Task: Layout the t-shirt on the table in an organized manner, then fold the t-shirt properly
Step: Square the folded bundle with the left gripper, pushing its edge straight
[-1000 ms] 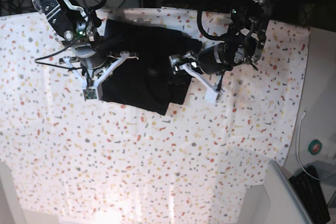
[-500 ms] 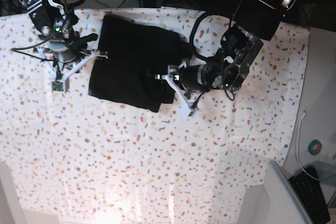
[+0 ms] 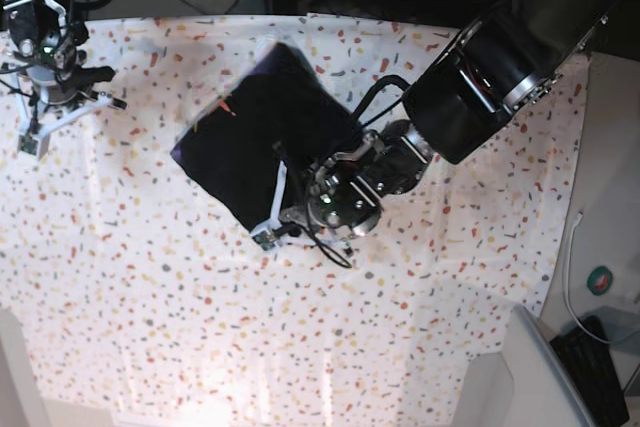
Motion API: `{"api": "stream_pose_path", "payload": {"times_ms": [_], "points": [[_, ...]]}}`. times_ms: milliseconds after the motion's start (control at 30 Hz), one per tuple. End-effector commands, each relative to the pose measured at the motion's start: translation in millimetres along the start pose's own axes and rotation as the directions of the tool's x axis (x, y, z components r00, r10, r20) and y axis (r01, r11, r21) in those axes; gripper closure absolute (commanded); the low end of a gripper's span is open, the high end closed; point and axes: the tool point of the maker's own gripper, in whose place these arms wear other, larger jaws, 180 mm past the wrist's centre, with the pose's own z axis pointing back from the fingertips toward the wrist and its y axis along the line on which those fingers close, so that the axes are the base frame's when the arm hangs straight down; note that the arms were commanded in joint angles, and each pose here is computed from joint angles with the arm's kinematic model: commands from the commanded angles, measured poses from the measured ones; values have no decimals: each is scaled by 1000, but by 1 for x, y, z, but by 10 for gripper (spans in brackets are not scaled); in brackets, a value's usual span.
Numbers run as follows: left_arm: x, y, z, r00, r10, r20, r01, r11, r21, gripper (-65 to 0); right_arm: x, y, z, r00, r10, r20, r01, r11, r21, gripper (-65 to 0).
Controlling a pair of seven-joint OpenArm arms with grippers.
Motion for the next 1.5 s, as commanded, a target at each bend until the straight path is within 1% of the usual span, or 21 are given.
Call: {"api": "stream_pose_path", "payload": {"times_ms": [0, 67, 133, 233, 400, 467, 533, 667, 833, 933, 967, 1033, 1100, 1133, 1167, 1233, 1300, 1333, 1400, 1433, 1467], "points": [[3, 12, 1, 999, -51, -8, 52, 997, 58, 0, 13, -7, 2, 999, -2, 45, 3, 1000, -16, 0], [30, 3, 1, 987, -141, 78, 134, 987, 83, 0, 10, -15, 2, 999, -12, 38, 13, 999, -33, 0], [49, -5, 2, 970, -199, 141, 186, 977, 103, 0, 6, -19, 3, 999, -25, 31, 26, 999, -43, 0], [75, -18, 6, 949, -238, 207, 219, 969, 112, 0, 5, -35, 4, 998, -60, 34, 62, 995, -83, 0], [102, -32, 12, 914, -256, 314, 234, 966, 107, 0, 3, -52, 6, 995, -90, 34, 93, 988, -121, 0], [110, -43, 13, 898, -294, 329, 275, 956, 103, 0, 1, -54, 5, 995, -92, 30, 95, 987, -129, 0], [112, -54, 12, 889, -317, 330, 304, 948, 94, 0, -2, -59, 2, 995, -96, 19, 98, 985, -143, 0], [109, -60, 11, 891, -313, 329, 304, 949, 80, 0, -9, -61, 0, 995, -97, 3, 96, 984, -152, 0], [115, -58, 14, 886, -316, 339, 304, 949, 88, 0, -9, -61, 0, 995, -97, 3, 96, 984, -152, 0], [112, -54, 14, 898, -317, 306, 303, 948, 93, 0, -18, -58, 2, 994, -106, -15, 102, 984, -147, 0], [115, -54, 17, 895, -320, 310, 305, 948, 97, -61, -21, -56, 2, 993, -113, -20, 109, 984, -144, 0], [124, -58, 25, 881, -322, 347, 307, 946, 99, -212, -25, -53, 3, 992, -123, -28, 118, 983, -141, 0], [128, -59, 31, 872, -326, 366, 310, 945, 104, -336, -27, -52, 3, 992, -122, -32, 116, 983, -141, 0], [134, -61, 36, 864, -328, 383, 311, 944, 107, -383, -29, -52, 4, 992, -120, -35, 114, 983, -141, 0], [139, -63, 40, 857, -329, 396, 312, 944, 109, -418, -29, -52, 5, 992, -119, -35, 113, 984, -140, 0], [144, -59, 48, 846, -326, 421, 304, 945, 121, -456, -24, -51, 8, 993, -119, -19, 116, 985, -132, 0], [155, -43, 64, 837, -282, 469, 246, 959, 139, -444, -23, -48, 18, 993, -119, -8, 117, 986, -121, 0], [158, -37, 74, 833, -242, 497, 199, 970, 139, -431, -21, -46, 26, 993, -118, 3, 118, 987, -109, 0], [157, -11, 99, 837, -151, 526, 80, 985, 155, -388, -21, -48, 42, 993, -114, 16, 115, 988, -103, 0], [155, -1, 116, 832, -107, 544, 21, 987, 161, -346, -27, -51, 48, 992, -122, 7, 122, 987, -108, 0], [146, 8, 132, 829, -66, 555, -34, 985, 168, -281, -36, -54, 53, 990, -138, -8, 136, 984, -119, 0]]}}
